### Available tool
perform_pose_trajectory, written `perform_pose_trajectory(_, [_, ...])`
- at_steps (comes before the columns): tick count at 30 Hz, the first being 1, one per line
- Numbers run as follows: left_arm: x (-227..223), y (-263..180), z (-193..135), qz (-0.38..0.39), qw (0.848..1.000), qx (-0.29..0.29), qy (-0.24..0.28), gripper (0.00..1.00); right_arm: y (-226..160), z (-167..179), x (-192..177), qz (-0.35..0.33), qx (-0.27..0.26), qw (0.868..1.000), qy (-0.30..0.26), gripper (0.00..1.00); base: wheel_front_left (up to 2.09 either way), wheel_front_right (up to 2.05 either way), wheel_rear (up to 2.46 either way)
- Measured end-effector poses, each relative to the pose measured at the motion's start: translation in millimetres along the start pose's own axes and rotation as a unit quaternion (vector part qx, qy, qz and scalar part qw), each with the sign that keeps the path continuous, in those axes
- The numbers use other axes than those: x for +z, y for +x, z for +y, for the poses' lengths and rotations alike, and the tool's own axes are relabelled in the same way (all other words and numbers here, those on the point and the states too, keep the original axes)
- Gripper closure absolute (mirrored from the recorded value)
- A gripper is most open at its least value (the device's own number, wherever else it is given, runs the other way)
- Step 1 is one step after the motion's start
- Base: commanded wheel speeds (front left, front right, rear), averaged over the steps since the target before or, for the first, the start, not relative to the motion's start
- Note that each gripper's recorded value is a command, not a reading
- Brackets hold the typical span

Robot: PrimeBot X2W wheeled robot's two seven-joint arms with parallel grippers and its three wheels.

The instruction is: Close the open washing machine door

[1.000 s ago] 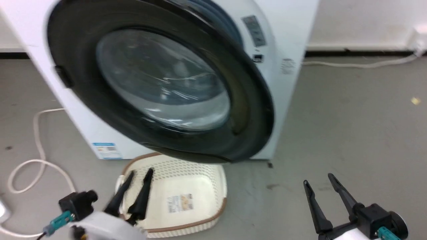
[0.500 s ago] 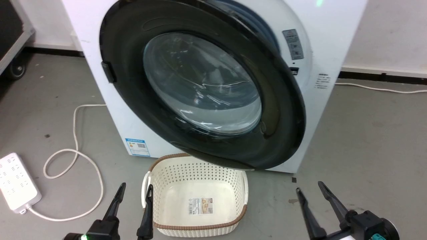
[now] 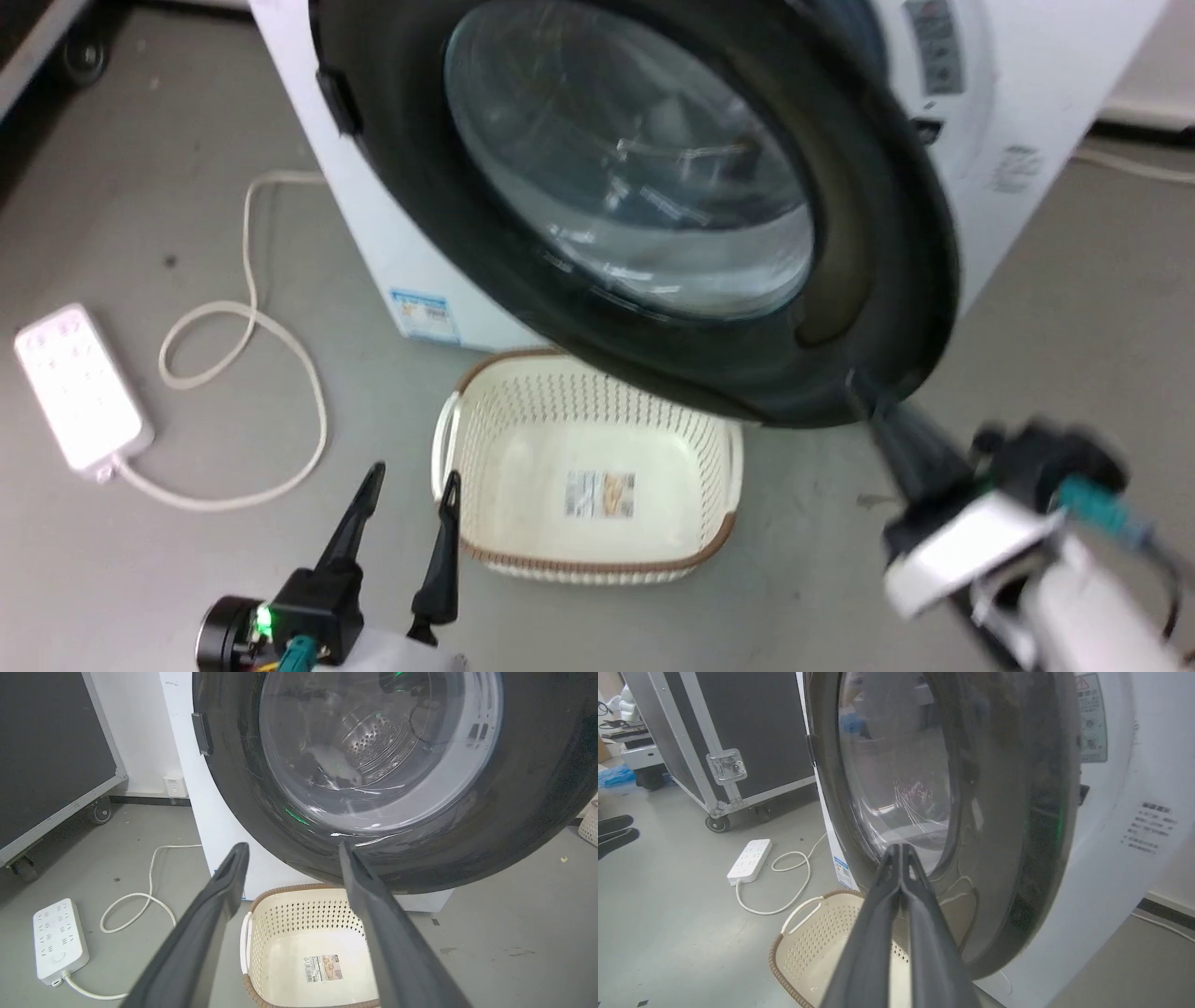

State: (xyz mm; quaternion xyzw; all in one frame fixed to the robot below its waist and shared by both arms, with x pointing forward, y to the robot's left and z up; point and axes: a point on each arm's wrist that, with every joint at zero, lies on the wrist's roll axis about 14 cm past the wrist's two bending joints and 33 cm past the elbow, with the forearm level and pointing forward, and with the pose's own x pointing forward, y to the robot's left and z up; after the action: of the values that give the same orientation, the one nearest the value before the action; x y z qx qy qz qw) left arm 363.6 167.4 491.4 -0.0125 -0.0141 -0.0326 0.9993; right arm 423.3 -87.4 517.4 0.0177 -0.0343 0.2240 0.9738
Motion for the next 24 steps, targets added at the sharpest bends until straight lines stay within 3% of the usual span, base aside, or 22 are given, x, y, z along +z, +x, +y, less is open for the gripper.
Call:
perform_pose_trajectory(6, [-16, 12, 9, 0.021, 1.0, 0.015, 0.001, 0.0, 49, -45, -3, 0.031, -0.004, 0.999, -0.02, 1.0, 0.0, 0.0, 0.0])
perform_pose_trajectory(15, [-23, 23, 19, 0.029, 0.999, 0.033, 0.001, 0.0, 93, -106, -14, 0.057, -0.062, 0.996, 0.012, 1.0, 0.0, 0.0, 0.0])
perform_pose_trajectory(24, [-29, 35, 19, 0.034, 0.999, 0.033, 0.003, 0.0, 127, -135, -11, 0.057, -0.091, 0.994, 0.023, 1.0, 0.0, 0.0, 0.0])
